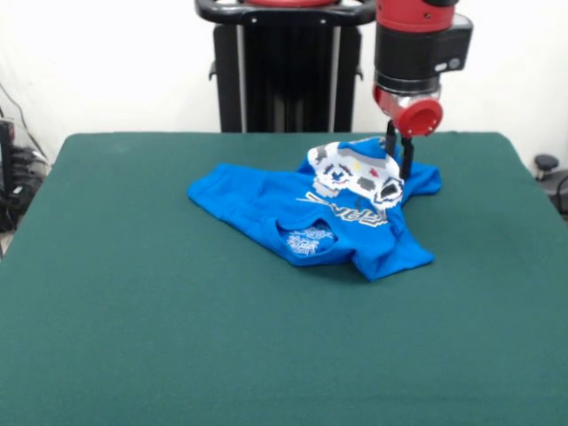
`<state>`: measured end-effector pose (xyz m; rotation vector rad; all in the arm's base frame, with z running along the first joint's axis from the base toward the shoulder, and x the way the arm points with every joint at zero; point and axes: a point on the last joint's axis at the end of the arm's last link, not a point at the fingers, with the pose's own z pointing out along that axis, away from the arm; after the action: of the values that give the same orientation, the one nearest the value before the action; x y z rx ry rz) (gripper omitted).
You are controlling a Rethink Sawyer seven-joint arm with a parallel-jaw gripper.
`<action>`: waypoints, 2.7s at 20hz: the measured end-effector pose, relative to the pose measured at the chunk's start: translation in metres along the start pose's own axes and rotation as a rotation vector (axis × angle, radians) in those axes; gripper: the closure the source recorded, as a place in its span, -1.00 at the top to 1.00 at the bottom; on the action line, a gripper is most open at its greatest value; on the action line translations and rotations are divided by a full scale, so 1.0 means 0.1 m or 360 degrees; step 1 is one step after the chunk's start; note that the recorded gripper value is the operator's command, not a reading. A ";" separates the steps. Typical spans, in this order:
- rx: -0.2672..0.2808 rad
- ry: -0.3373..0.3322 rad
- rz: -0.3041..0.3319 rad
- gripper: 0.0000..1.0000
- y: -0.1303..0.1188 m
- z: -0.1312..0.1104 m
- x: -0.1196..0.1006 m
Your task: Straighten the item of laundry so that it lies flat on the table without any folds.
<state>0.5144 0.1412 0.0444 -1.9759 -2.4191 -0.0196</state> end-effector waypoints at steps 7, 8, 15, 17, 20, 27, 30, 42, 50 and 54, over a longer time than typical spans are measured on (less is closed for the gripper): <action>0.0000 0.0005 -0.0005 1.00 0.00 0.00 0.02; 0.0000 0.0006 -0.0004 1.00 0.00 0.00 0.02; 0.0007 0.0060 -0.0013 1.00 0.01 0.04 0.13; 0.0016 0.0075 -0.0025 1.00 -0.01 0.06 0.19; 0.0027 0.0089 -0.0032 1.00 -0.04 0.08 0.24; 0.0055 0.0115 -0.0023 1.00 -0.08 0.26 0.26; 0.0077 0.0112 -0.0020 1.00 -0.13 0.34 0.26; 0.0127 0.0099 -0.0036 -1.00 -0.39 0.79 0.06; 0.0128 0.0181 -0.0020 -1.00 -0.40 0.81 0.03; 0.0118 0.0197 -0.0030 -1.00 -0.38 0.78 0.08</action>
<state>0.4747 0.1435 -0.0329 -1.8629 -2.3265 -0.0504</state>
